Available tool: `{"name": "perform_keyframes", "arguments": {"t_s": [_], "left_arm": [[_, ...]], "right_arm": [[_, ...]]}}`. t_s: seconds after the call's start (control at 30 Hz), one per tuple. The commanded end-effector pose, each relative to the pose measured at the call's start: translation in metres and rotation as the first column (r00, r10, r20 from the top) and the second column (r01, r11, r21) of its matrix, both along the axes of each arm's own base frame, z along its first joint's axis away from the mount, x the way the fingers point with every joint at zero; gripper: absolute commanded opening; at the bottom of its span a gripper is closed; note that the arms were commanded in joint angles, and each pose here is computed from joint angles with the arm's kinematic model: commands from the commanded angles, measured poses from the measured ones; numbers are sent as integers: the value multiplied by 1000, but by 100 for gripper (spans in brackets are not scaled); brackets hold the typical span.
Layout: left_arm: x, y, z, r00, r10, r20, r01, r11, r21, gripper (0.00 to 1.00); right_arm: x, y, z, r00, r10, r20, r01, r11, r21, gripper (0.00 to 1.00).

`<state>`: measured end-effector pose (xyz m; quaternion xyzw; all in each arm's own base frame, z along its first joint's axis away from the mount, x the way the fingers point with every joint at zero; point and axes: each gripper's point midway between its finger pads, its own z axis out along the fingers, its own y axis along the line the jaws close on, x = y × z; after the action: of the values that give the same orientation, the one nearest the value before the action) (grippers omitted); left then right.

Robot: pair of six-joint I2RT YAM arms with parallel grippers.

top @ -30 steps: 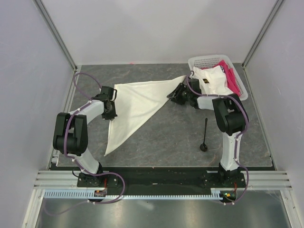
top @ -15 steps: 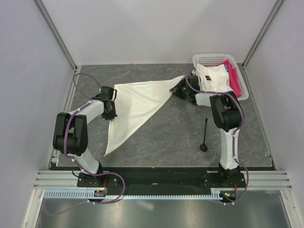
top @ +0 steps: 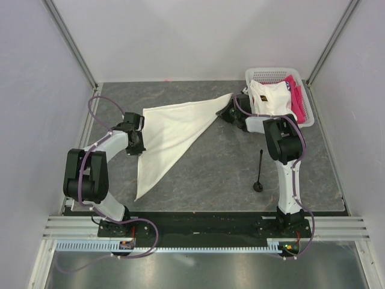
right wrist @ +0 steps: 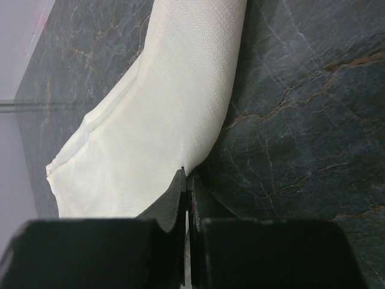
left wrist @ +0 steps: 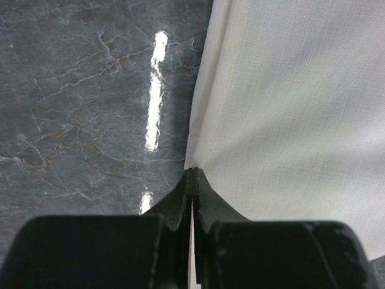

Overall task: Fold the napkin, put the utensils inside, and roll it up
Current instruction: Fold the napkin

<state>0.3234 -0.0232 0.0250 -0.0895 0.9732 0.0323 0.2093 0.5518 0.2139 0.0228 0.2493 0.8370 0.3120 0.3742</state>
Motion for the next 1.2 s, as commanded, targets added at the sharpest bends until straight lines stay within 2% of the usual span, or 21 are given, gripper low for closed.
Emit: {"name": "perform_keyframes", "arguments": {"t_s": [0.0, 0.17, 0.23, 0.27, 0.3, 0.37, 0.4, 0.47, 0.5, 0.6, 0.73, 0.9, 1.17], "left_arm": [[-4, 6, 10, 999, 34, 24, -34, 999, 0, 2], [-1, 2, 8, 1000, 18, 17, -18, 1000, -26, 2], [0, 0, 11, 1000, 8, 23, -8, 1000, -30, 2], [1, 1, 12, 1000, 3, 26, -3, 1000, -27, 7], [3, 0, 14, 999, 0, 33, 1, 1000, -28, 17], [8, 2, 22, 998, 1, 59, 1, 1000, -21, 28], [10, 2, 26, 997, 0, 71, 2, 1000, -23, 39], [15, 0, 37, 994, 0, 107, 4, 999, -35, 50], [17, -3, 42, 993, -7, 119, 14, 999, -52, 60], [23, -11, 63, 984, -19, 177, 37, 995, -95, 75], [30, -21, 87, 969, -46, 242, 80, 988, -135, 82], [35, -31, 113, 945, -97, 313, 153, 975, -160, 88], [50, -59, 153, 862, -185, 472, 317, 923, -219, 91]], "right_arm": [[1, -35, -38, 993, -101, -61, 92, 986, -137, 0], [5, -31, -38, 995, -83, -58, 75, 990, -122, 0], [3, -22, -36, 997, -43, -58, 37, 995, -97, 7], [5, -20, -33, 998, -31, -51, 26, 996, -89, 11], [5, -19, -31, 999, -21, -50, 17, 996, -83, 19], [4, -15, -24, 999, 0, -39, -3, 997, -74, 26], [4, -16, -21, 999, 6, -33, -9, 997, -76, 32], [2, -13, -8, 999, 32, -12, -33, 996, -80, 39], [1, -13, -4, 999, 40, -4, -40, 996, -81, 47], [-2, -8, 24, 995, 87, 41, -83, 993, -80, 57], [-14, -4, 39, 990, 128, 54, -122, 988, -97, 63], [-32, 10, 51, 979, 195, 62, -191, 980, -61, 65], [-63, 59, 55, 926, 362, 106, -365, 931, 1, 65]]}}
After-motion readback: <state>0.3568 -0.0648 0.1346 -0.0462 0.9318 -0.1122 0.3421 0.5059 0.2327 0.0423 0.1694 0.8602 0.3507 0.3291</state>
